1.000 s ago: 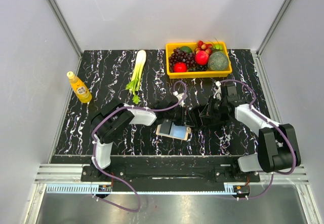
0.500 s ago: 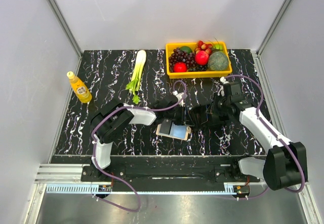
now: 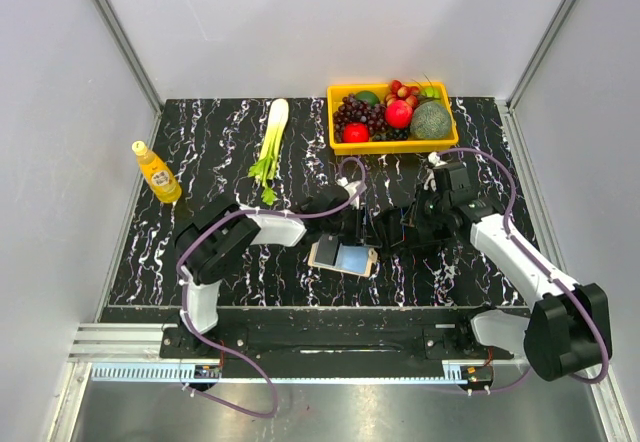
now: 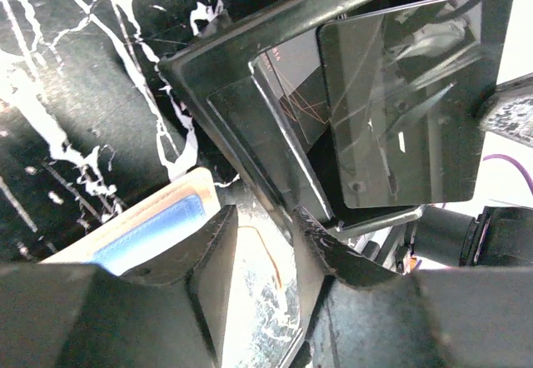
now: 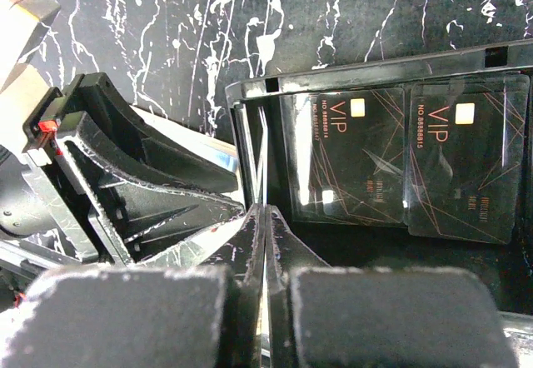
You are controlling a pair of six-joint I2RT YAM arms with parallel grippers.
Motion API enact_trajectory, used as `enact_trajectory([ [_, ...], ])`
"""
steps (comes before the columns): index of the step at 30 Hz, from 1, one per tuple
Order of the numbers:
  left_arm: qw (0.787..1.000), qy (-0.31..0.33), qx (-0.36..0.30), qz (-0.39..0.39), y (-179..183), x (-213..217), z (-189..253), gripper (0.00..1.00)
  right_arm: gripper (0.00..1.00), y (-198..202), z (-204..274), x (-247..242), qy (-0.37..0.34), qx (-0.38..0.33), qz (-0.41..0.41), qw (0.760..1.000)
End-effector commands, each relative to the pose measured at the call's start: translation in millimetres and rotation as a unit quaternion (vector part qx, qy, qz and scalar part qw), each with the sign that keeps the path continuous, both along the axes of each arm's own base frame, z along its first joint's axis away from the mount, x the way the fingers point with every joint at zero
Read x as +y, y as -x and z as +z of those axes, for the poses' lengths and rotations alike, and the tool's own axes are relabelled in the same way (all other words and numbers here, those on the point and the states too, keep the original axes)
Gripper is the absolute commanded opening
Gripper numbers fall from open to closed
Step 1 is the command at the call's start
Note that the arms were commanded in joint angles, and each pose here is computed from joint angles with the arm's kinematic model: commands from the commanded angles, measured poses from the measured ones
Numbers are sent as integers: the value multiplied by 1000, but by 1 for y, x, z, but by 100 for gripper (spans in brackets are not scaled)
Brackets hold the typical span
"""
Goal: Put the credit cards into the card holder
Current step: Pick up the credit card from the storage box.
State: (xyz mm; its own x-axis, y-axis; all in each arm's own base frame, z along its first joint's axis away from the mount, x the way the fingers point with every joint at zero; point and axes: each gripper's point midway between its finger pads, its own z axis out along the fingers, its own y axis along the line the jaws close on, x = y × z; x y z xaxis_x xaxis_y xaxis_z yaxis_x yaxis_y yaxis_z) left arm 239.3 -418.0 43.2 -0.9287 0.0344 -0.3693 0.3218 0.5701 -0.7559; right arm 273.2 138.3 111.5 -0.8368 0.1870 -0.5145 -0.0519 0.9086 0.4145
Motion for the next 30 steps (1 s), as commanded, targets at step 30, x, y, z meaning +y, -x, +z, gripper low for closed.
enact_trajectory([
  [30,995,86,-45,15,-16,18,61,52,1,-14,-19,11,-8,21,-5,1000],
])
